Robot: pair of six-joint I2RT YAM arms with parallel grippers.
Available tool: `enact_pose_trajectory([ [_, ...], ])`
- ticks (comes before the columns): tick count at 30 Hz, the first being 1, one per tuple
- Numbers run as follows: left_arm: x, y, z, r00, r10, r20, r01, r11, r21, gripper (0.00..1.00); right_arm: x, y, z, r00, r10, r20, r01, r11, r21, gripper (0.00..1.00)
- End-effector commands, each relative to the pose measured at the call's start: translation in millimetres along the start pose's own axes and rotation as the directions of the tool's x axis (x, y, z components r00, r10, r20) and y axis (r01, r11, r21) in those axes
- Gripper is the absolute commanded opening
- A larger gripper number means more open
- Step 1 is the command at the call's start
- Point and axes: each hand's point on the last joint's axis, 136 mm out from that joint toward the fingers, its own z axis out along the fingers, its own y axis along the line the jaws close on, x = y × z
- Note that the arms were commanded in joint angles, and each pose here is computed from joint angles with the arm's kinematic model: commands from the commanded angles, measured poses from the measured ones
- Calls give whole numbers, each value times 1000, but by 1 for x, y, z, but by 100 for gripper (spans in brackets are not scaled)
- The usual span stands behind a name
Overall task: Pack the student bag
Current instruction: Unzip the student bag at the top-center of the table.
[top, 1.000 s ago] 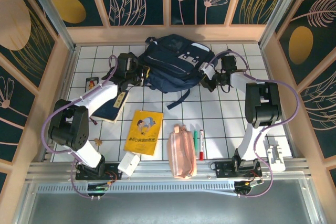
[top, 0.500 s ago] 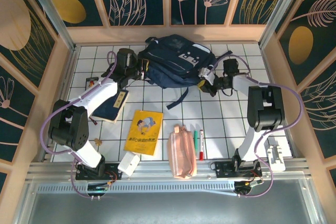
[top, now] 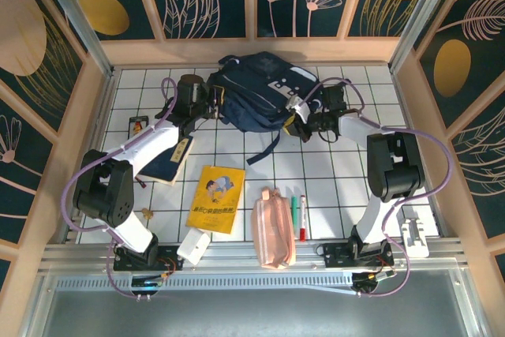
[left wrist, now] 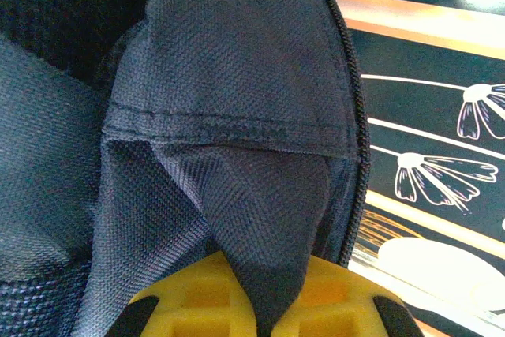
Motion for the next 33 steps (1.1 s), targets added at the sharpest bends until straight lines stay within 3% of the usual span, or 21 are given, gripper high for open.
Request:
enact_pose_trajectory([
  [1, 27, -29, -8, 997, 22, -75, -13, 993, 117, 0, -53, 26, 7, 992, -24, 123, 35, 996, -86, 0],
  [7, 27, -29, -10, 998, 37, -59, -29, 991, 131, 0, -71, 59, 24, 994, -52, 99, 66, 988, -139, 0],
  [10, 25, -32, -12, 998, 38, -48, -31, 988, 152, 0, -56, 64, 28, 998, -56, 22, 59, 989, -135, 0],
  [13, 21, -35, -13, 998, 52, -25, -47, 985, 168, 0, -35, 39, 15, 999, 20, -49, -23, 998, -57, 0],
  [16, 24, -39, -11, 997, 70, -35, -62, 980, 187, 0, -25, 8, -13, 992, 120, -42, -120, 993, 18, 0],
  [22, 35, -38, -2, 982, 171, -82, -150, 965, 216, 3, -2, -51, -51, 989, 133, -62, -118, 970, 214, 0],
  [24, 36, -16, 1, 965, 241, -102, -223, 962, 158, 13, 12, -58, -47, 985, 129, -111, -102, 970, 221, 0],
  [28, 36, 44, -6, 920, 354, -167, -353, 935, 34, 31, 18, -54, -35, 986, 127, -106, -107, 977, 182, 0],
  [31, 24, 97, -29, 860, 473, -191, -495, 864, -89, 37, 18, -49, -32, 988, 115, -105, -97, 982, 164, 0],
  [33, 26, 110, -45, 769, 591, -243, -624, 777, -87, 40, 18, -47, -33, 989, 107, -104, -89, 983, 158, 0],
])
